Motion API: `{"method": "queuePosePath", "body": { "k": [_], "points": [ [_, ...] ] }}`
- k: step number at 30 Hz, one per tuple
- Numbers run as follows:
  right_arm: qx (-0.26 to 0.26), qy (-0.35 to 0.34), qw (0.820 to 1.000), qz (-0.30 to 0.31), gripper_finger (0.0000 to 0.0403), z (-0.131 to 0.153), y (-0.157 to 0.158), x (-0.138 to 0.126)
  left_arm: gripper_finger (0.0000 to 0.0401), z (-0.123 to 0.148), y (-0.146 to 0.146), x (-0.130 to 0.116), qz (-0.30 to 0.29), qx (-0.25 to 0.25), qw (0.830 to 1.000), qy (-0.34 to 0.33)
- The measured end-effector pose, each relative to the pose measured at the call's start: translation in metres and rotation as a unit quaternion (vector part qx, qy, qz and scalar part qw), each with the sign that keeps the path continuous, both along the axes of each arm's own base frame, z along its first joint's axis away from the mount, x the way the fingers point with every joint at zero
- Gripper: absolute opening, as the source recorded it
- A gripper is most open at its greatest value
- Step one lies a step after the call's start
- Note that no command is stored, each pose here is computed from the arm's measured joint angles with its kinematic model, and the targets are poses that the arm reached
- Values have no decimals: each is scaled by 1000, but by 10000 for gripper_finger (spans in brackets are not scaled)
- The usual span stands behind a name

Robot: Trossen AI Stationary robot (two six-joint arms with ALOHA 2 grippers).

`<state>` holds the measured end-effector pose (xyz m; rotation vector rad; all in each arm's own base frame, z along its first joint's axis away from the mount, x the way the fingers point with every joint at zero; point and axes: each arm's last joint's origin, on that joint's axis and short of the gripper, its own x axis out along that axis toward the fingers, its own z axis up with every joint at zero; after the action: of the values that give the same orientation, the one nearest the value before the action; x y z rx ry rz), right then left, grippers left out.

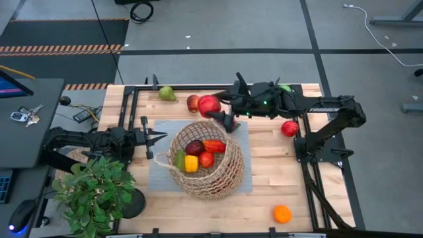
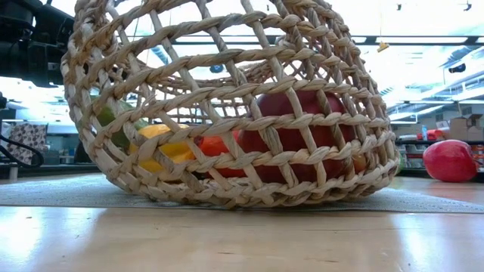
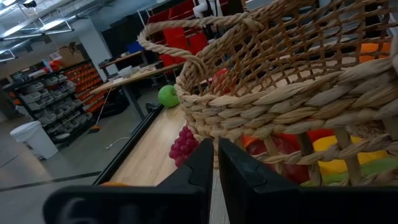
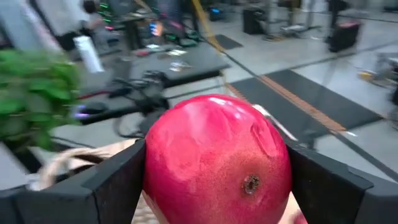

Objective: Build produce basket
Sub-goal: Put the red apple into the brown basket

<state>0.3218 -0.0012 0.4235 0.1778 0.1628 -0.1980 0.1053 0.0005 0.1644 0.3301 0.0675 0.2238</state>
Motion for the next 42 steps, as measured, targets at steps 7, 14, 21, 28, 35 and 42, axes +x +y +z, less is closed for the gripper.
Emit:
{"method": "queuePosePath", "body": {
  "k": [7,14,21,28,35,42],
  "points": [
    [-8,9,996,94,357,-3,33,2,34,0,0,0,0,0,1000,0],
    [-65,33,985,156,357,-16,69,8,28,0,0,0,0,0,1000,1],
    [-200,30,958,206,358,-30,92,22,35,0,0,0,0,0,1000,1],
    [-427,77,864,255,359,-62,97,47,31,0,0,0,0,0,1000,0],
    [-574,142,768,245,363,-95,105,67,29,0,0,0,0,0,1000,0],
    [-603,171,755,192,363,-103,115,72,36,0,0,0,0,0,1000,0]
  ]
}}
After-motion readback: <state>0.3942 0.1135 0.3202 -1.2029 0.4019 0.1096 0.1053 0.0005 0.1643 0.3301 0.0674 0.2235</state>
